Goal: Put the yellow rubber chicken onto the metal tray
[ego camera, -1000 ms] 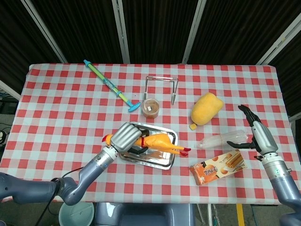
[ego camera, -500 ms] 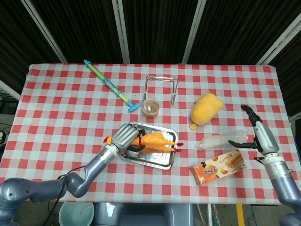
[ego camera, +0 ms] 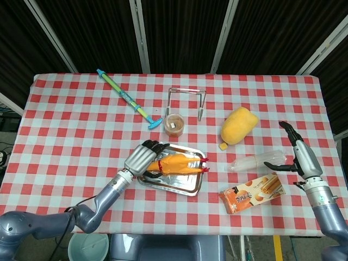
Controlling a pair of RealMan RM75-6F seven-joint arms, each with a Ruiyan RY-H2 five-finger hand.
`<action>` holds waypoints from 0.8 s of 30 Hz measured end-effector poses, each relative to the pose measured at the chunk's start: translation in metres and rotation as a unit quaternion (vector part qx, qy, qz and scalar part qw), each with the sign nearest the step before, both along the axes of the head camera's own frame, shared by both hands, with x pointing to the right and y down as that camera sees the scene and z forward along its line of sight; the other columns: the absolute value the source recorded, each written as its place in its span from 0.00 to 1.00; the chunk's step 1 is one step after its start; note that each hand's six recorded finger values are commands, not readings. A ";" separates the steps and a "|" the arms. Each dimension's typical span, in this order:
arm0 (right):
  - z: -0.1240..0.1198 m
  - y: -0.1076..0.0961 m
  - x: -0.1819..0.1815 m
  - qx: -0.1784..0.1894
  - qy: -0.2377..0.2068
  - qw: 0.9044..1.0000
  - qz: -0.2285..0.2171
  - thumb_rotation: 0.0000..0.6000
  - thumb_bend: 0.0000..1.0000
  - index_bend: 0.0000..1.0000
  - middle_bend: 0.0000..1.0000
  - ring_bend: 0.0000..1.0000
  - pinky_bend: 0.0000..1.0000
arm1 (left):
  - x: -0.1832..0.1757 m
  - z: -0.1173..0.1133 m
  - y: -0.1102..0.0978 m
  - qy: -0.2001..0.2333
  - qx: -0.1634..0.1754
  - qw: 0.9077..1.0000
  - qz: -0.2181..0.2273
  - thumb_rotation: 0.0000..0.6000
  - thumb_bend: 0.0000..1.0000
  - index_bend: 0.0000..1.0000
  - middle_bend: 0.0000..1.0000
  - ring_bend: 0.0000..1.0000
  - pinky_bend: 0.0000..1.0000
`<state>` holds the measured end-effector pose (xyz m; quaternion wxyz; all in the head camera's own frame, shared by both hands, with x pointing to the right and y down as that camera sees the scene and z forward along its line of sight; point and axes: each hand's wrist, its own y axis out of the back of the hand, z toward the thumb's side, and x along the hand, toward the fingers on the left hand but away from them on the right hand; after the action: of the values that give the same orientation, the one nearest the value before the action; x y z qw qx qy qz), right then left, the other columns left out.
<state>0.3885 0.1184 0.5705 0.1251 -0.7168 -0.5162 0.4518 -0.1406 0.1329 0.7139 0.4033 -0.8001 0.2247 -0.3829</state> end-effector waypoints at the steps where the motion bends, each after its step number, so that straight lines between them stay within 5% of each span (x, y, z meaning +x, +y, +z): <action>1: 0.000 0.000 0.001 0.001 0.002 1.000 0.000 1.00 0.11 0.00 0.00 0.00 0.00 | -0.003 -0.004 -0.002 0.004 0.007 1.000 -0.006 1.00 0.15 0.09 0.19 0.12 0.17; 8: -0.001 0.008 0.016 0.010 0.028 1.000 0.001 1.00 0.20 0.00 0.00 0.00 0.00 | -0.054 -0.045 -0.022 0.019 0.064 0.995 -0.077 1.00 0.12 0.15 0.17 0.11 0.12; 15: 0.003 0.025 0.029 0.033 0.089 0.995 -0.043 1.00 0.23 0.00 0.00 0.00 0.00 | -0.145 -0.091 -0.019 -0.033 0.090 0.985 -0.146 1.00 0.11 0.14 0.16 0.10 0.12; 19: 0.005 0.035 0.038 0.054 0.160 0.983 -0.076 1.00 0.23 0.00 0.00 0.00 0.00 | -0.201 -0.115 0.001 -0.066 0.097 0.973 -0.199 1.00 0.11 0.15 0.16 0.10 0.11; 24: 0.006 0.054 0.048 0.086 0.259 0.957 -0.098 1.00 0.23 0.00 0.00 0.00 0.00 | -0.244 -0.132 0.028 -0.095 0.099 0.962 -0.236 1.00 0.11 0.16 0.17 0.10 0.11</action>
<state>0.4364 0.1728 0.5762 0.3594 -0.6090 -0.4300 0.5613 -0.3849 0.1611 0.5817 0.3983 -0.6405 0.4043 -0.5173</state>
